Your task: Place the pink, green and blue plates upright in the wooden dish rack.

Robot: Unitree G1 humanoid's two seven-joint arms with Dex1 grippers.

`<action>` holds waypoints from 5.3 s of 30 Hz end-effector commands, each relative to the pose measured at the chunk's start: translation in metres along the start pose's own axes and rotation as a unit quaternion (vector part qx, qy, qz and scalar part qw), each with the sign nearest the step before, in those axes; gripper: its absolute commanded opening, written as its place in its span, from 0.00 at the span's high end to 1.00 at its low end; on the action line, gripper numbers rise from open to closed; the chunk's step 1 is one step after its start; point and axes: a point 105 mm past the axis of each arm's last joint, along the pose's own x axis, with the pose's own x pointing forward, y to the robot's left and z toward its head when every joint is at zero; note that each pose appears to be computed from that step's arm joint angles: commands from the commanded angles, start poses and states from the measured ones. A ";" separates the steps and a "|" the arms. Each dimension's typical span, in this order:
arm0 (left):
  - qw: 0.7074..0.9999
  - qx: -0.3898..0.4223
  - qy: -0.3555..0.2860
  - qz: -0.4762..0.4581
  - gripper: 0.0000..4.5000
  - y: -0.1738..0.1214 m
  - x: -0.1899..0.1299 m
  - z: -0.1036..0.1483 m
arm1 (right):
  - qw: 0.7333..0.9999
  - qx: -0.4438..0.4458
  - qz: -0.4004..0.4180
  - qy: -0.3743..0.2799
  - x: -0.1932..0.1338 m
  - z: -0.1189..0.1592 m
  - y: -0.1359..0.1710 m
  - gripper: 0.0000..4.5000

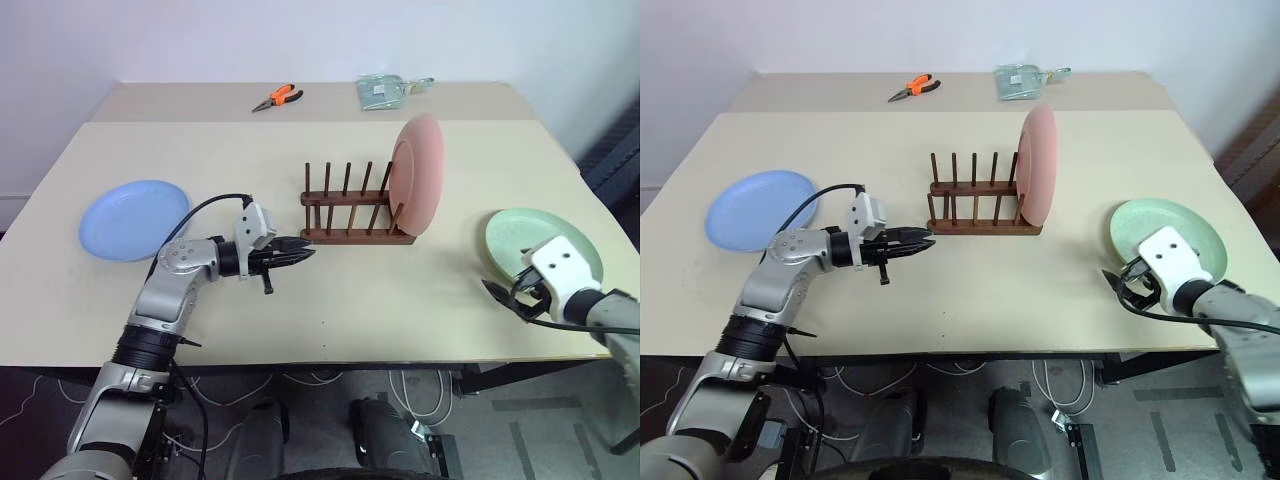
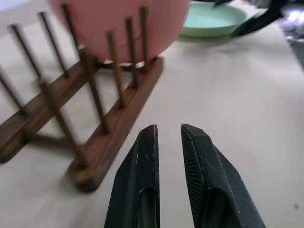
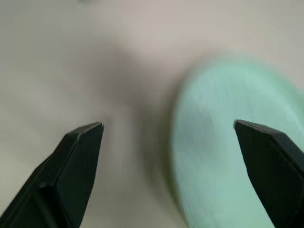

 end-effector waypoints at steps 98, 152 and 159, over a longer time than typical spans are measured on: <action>0.582 -0.398 -0.051 0.708 0.99 0.109 -0.277 -0.080 | 0.836 -0.050 0.265 -0.478 -0.039 0.277 0.140 0.00; 0.862 0.071 -0.063 0.498 0.31 0.113 -0.138 0.044 | 0.695 0.286 0.301 -0.587 -0.086 0.350 0.137 1.00; 0.908 0.029 -0.029 0.417 0.31 0.081 -0.109 -0.001 | 0.695 0.410 0.324 -0.494 -0.064 0.333 0.142 1.00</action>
